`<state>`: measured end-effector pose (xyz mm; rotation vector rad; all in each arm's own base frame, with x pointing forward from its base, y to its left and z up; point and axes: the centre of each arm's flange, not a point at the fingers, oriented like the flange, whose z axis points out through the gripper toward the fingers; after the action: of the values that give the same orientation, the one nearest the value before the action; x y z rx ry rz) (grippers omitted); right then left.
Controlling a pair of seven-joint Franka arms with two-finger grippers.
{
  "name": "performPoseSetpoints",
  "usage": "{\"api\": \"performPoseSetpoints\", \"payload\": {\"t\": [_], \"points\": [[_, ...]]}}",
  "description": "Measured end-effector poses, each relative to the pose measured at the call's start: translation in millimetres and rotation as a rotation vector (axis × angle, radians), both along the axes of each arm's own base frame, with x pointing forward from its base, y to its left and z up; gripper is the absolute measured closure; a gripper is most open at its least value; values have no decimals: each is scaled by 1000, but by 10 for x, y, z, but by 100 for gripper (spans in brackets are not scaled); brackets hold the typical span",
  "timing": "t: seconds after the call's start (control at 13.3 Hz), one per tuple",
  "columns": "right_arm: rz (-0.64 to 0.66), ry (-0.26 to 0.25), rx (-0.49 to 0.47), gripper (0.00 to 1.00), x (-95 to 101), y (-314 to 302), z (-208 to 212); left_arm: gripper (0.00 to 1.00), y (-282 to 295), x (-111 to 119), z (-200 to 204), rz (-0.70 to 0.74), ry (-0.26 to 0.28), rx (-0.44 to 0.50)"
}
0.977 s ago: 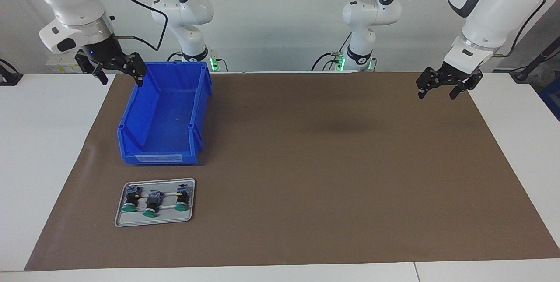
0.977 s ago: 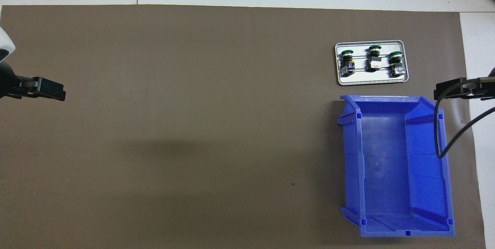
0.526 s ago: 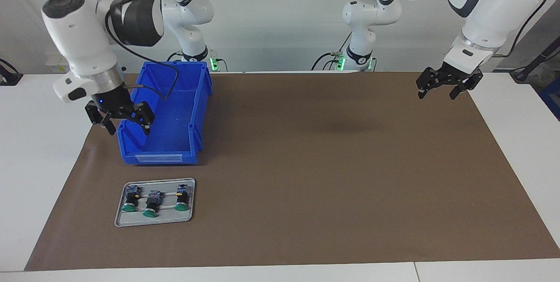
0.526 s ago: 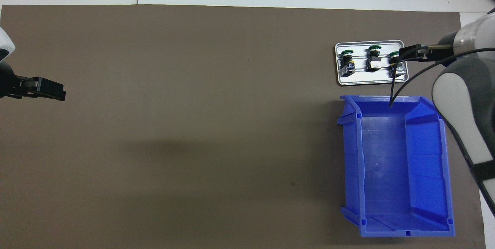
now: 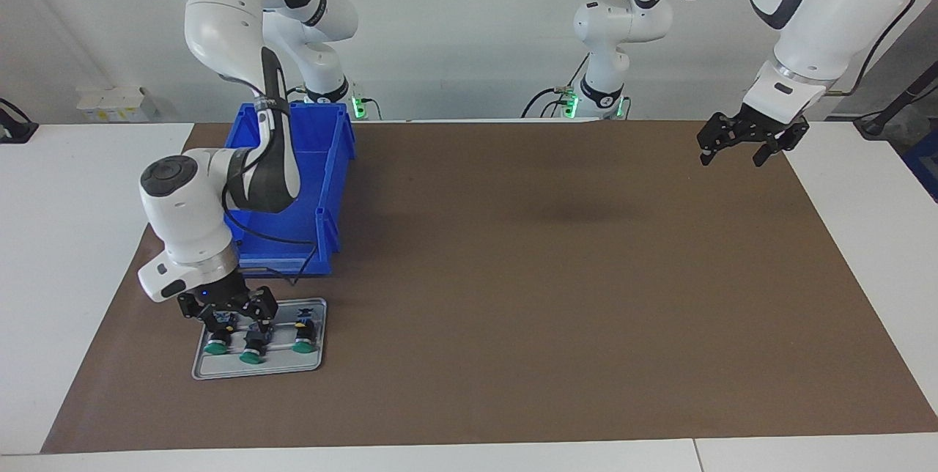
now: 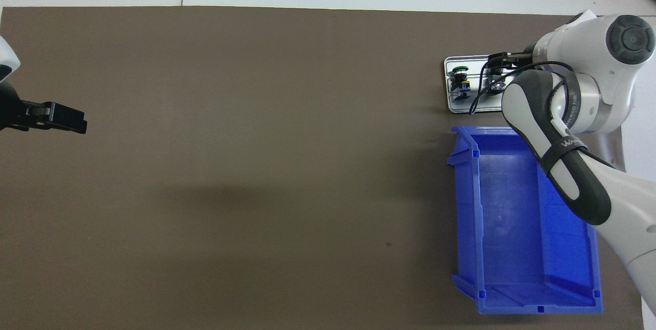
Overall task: Place and press button with both arms
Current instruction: 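Reach the right gripper into the metal tray and grasp a green button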
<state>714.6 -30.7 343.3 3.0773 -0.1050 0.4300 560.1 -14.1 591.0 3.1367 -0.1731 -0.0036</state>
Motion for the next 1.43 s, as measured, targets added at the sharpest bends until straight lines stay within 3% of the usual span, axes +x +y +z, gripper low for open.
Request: {"api": "performPoseSetpoints", "payload": {"t": [0.68,0.75,0.98,1.2,1.28,1.43], "points": [[-19,42,22,7,-53,-12,-438,0,0,0,0,0,0,0],[-19,45,22,13,-62,-13,-454,0,0,0,0,0,0,0],[-20,47,21,18,-97,-14,-539,0,0,0,0,0,0,0],[-24,44,20,55,-95,-40,-550,0,0,0,0,0,0,0],[-24,42,20,59,-90,-43,-542,0,0,0,0,0,0,0],[-38,29,25,59,-44,-22,-451,0,0,0,0,0,0,0]]}}
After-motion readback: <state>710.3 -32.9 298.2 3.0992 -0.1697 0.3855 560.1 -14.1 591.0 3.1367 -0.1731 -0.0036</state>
